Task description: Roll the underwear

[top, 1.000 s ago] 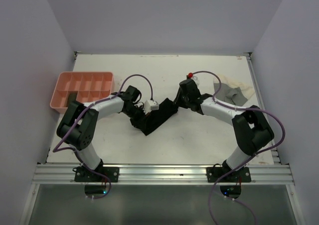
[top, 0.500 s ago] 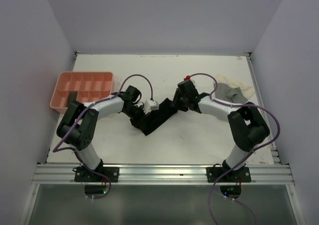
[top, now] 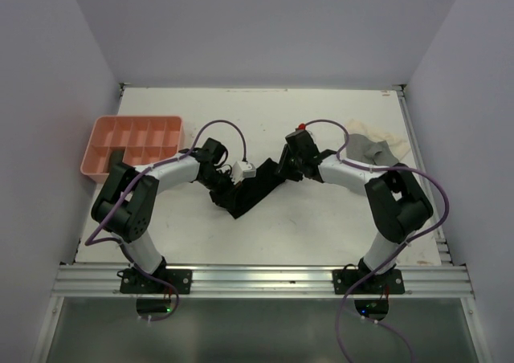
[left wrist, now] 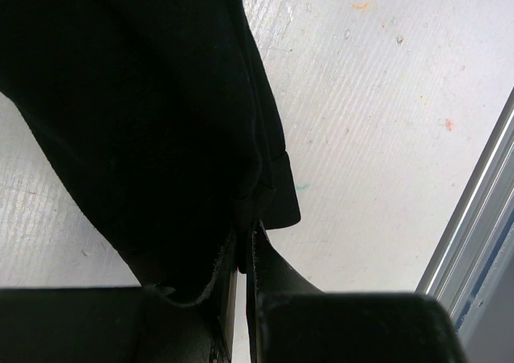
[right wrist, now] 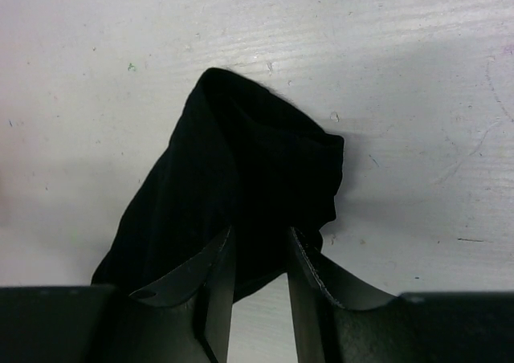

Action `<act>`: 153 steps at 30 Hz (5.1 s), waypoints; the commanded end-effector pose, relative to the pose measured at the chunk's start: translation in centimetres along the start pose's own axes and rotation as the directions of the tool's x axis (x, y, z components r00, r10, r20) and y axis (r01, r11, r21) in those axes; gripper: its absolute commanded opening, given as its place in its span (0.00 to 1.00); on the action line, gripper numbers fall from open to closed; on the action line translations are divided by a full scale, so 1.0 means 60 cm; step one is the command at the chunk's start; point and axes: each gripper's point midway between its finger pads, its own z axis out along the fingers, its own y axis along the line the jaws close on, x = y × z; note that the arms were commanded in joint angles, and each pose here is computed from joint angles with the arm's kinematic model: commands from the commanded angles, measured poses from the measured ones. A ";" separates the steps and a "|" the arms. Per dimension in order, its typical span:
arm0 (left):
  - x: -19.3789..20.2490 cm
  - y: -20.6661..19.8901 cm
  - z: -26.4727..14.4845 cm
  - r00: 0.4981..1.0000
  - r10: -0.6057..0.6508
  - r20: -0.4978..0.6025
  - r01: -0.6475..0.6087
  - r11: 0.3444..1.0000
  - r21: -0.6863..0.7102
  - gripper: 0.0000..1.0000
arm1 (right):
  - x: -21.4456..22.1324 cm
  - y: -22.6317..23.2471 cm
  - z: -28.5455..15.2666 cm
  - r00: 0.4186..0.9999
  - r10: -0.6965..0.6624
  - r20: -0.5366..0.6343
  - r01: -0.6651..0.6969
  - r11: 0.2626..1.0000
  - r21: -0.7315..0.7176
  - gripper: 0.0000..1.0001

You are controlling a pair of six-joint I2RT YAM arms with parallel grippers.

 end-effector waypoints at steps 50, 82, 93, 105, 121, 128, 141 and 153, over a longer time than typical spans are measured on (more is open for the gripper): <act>0.102 0.029 0.030 0.975 -0.013 -0.220 -0.004 0.997 -0.072 0.10 | 0.012 0.000 -0.011 0.997 0.063 -0.036 -0.063 0.998 0.001 0.33; 0.106 0.019 0.026 0.973 0.000 -0.230 -0.011 0.999 -0.049 0.10 | 0.014 -0.088 0.002 1.000 0.001 -0.006 0.000 0.985 0.175 0.00; 0.091 -0.010 0.010 0.979 0.061 -0.195 -0.063 0.998 -0.002 0.30 | -0.038 -0.038 -0.051 0.997 -0.035 0.066 0.028 0.995 0.100 0.18; 0.069 -0.016 0.003 0.982 0.095 -0.162 -0.104 0.993 -0.050 0.39 | -0.060 0.099 -0.077 0.997 -0.017 0.075 0.030 0.982 -0.186 0.25; 0.047 -0.061 -0.019 0.909 0.384 -0.161 -0.408 0.899 -0.158 0.46 | 0.052 0.073 0.062 0.989 -0.069 -0.133 0.051 0.990 -0.132 0.22; 0.010 -0.105 -0.045 0.856 0.509 -0.083 -0.516 0.840 -0.170 0.51 | 0.055 0.086 0.081 0.978 -0.147 -0.150 0.120 0.977 -0.176 0.22; -0.109 -0.008 -0.223 0.885 0.098 0.455 0.057 0.947 -0.315 0.34 | -0.049 0.188 -0.046 0.979 -0.197 0.048 0.202 0.924 -0.324 0.27; -0.116 0.114 -0.256 0.818 -0.038 0.574 0.362 0.810 -0.461 0.55 | 0.170 0.215 -0.110 0.989 -0.050 -0.141 0.030 0.989 -0.146 0.45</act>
